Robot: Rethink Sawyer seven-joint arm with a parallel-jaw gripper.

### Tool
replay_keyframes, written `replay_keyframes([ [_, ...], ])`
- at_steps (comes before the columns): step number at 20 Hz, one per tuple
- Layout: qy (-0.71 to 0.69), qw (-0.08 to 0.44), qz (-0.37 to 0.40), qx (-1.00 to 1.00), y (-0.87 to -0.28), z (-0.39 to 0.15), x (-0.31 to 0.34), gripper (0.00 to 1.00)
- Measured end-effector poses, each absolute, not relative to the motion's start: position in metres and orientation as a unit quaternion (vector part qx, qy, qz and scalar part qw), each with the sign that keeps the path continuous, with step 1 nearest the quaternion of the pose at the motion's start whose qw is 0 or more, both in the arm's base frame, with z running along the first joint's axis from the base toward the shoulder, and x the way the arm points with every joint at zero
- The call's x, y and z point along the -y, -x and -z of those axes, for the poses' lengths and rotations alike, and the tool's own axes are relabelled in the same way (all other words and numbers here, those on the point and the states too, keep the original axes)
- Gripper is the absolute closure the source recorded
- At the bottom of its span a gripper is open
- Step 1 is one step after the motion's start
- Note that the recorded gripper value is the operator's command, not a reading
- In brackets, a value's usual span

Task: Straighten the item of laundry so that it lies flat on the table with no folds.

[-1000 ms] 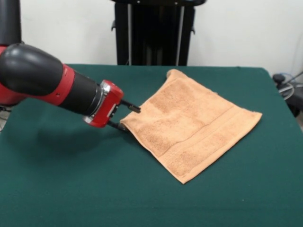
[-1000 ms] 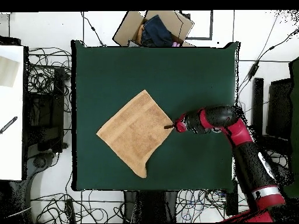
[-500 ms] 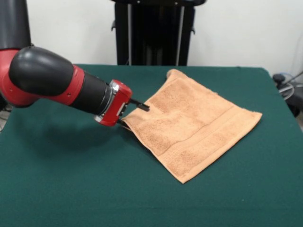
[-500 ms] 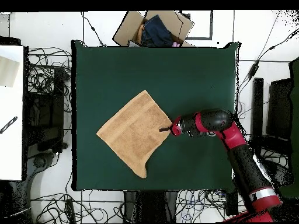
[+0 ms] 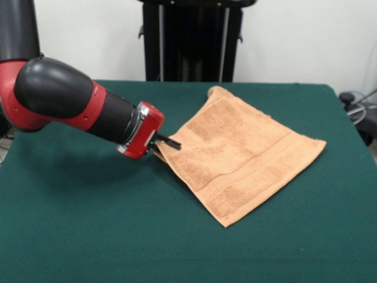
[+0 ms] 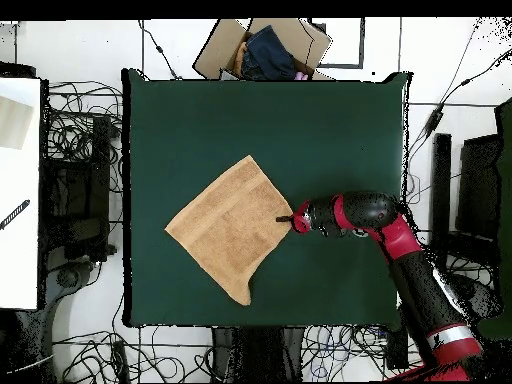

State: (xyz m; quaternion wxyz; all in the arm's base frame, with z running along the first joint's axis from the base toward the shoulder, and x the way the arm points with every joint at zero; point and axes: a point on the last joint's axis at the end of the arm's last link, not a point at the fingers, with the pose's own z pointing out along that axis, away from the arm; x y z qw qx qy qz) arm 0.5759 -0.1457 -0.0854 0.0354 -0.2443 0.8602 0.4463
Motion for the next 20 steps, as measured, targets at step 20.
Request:
replay_keyframes([
  [20, 0.244, 0.034, -0.44, -0.864, -0.5753, 0.0867, 0.147, 1.0],
])
